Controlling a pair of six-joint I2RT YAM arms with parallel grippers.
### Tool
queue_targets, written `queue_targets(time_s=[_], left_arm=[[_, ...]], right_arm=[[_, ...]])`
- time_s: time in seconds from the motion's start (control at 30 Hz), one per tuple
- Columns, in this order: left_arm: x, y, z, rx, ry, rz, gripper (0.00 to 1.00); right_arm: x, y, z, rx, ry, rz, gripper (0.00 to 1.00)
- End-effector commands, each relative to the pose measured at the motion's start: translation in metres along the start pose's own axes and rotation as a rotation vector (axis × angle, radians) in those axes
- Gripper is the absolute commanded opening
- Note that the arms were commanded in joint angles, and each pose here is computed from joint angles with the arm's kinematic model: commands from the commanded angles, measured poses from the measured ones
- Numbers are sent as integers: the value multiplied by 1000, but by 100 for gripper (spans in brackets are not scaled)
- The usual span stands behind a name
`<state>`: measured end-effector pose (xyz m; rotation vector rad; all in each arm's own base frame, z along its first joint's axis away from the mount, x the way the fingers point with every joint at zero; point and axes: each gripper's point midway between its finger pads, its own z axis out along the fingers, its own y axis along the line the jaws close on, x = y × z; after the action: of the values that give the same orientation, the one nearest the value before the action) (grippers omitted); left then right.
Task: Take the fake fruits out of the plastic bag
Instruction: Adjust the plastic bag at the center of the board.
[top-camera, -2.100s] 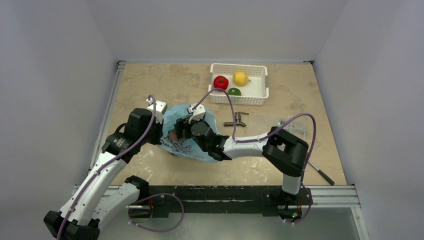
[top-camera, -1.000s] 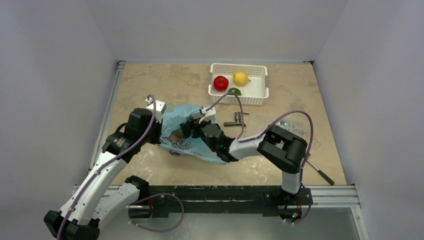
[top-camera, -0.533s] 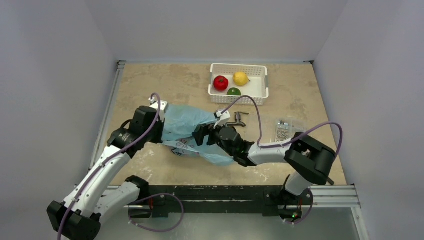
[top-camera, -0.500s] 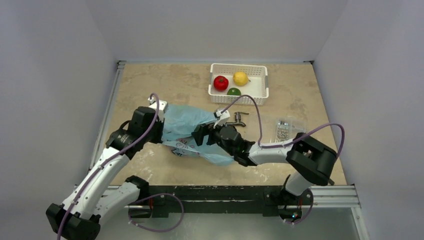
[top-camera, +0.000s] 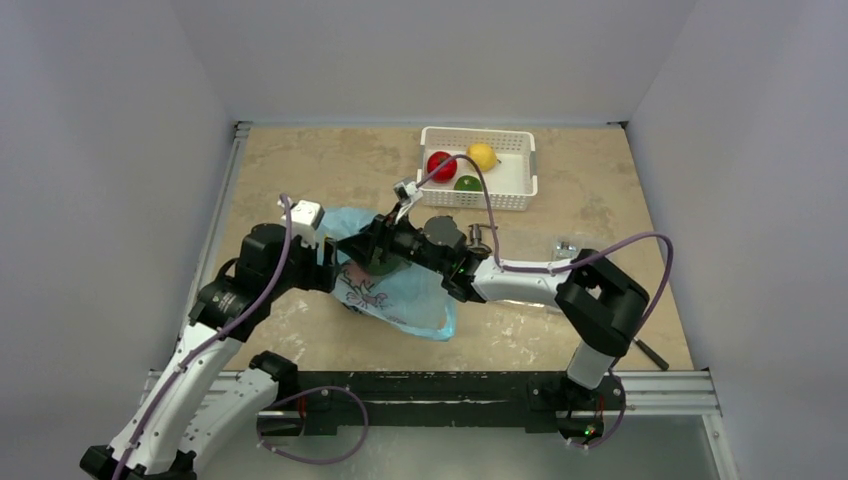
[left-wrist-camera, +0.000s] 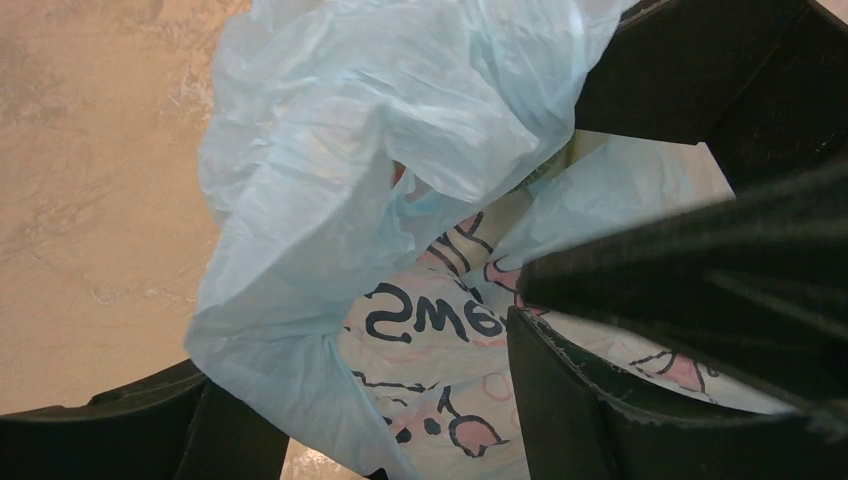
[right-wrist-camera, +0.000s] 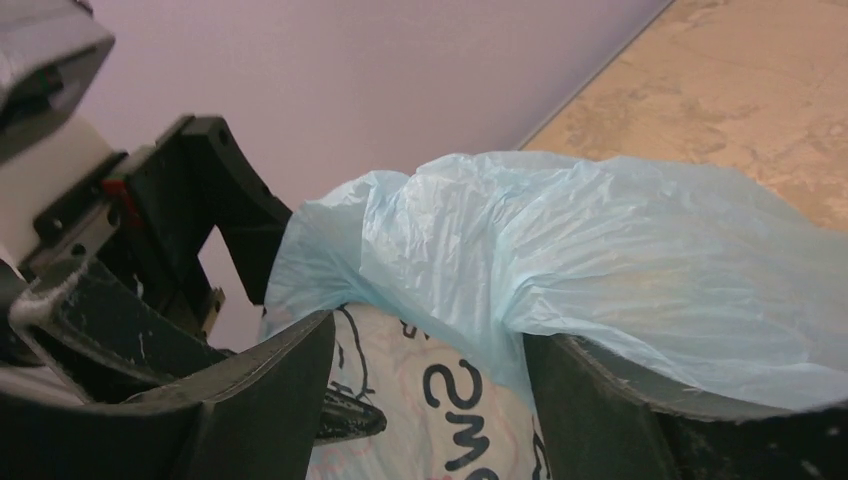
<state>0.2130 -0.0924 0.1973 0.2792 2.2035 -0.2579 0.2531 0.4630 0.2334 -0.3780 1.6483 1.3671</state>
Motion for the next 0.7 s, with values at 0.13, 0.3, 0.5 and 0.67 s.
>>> queue_targets(time_s=[0.13,0.3,0.5,0.67], left_arm=[[-20,11,3,-87,25,-17,85],[-26,8,21,-88,88,-6,99],[-29,22,45,-188,192,20,60],[-51,12,42,-123,85,52,7]], right_arm=[[-20,25,-22,-169,-21,141,65],[-5,3,-39,-46,24,112,82],[12,-33,-67,157,65,-22,77],[33,-40,-74,231,109,-110,46]])
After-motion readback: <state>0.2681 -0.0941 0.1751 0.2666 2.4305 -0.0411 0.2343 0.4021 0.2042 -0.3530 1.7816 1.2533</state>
